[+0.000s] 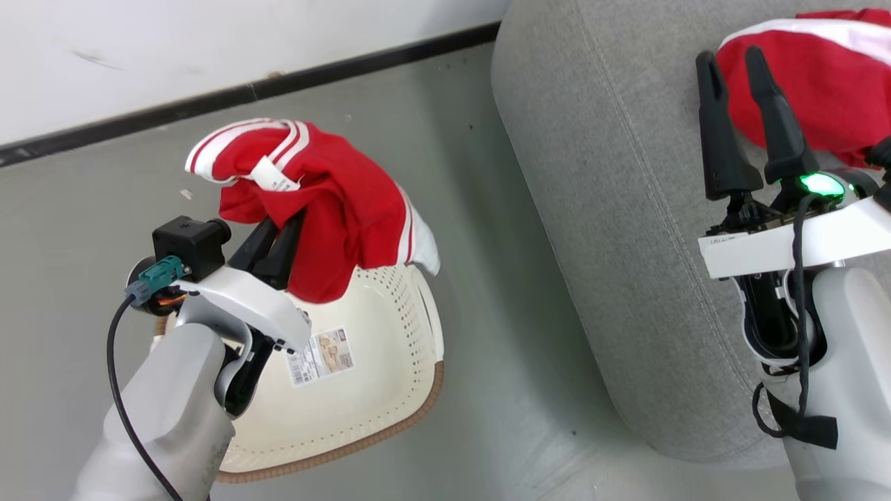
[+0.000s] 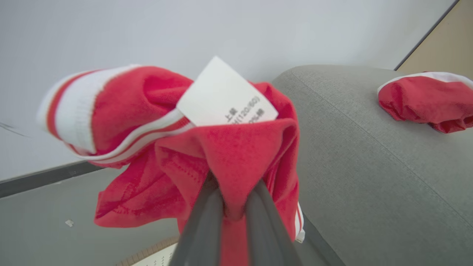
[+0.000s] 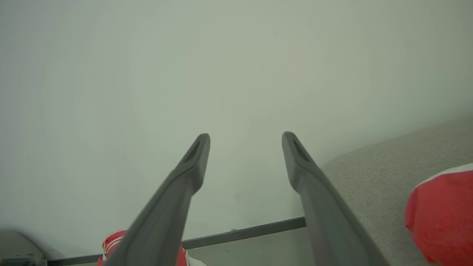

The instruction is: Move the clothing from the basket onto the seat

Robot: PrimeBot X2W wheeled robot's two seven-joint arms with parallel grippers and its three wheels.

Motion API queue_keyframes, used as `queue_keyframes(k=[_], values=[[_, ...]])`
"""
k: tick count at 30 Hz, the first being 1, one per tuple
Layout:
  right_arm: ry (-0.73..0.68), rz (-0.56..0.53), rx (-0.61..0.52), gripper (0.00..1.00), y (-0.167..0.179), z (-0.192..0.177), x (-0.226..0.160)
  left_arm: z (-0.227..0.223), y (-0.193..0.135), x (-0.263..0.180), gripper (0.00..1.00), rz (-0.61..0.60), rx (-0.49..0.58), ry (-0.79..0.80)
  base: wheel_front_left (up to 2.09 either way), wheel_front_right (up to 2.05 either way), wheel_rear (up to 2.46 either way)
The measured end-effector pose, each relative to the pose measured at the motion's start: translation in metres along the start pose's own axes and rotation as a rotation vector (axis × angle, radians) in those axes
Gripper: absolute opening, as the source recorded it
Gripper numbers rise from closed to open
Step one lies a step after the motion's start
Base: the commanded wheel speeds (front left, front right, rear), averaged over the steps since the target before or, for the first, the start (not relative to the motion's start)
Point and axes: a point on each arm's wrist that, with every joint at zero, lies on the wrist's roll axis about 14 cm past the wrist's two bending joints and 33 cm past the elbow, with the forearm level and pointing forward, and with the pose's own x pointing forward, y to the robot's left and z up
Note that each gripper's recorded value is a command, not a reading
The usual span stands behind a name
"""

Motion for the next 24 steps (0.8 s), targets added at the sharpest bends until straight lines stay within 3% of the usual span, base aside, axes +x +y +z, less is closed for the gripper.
queue_keyframes(k=[9, 24], values=[[0.01, 0.033, 0.012, 1.0, 0.012, 0.008, -0.013, 0.06, -0.026, -0.015, 0.0, -0.043, 0.06, -0.138, 0.0, 0.0, 0.0], [0.037, 0.087, 0.041, 1.0, 0.035, 0.015, -0.043, 0.099, -0.067, -0.05, 0.0, -0.101, 0.154, -0.213, 0.0, 0.0, 0.0]])
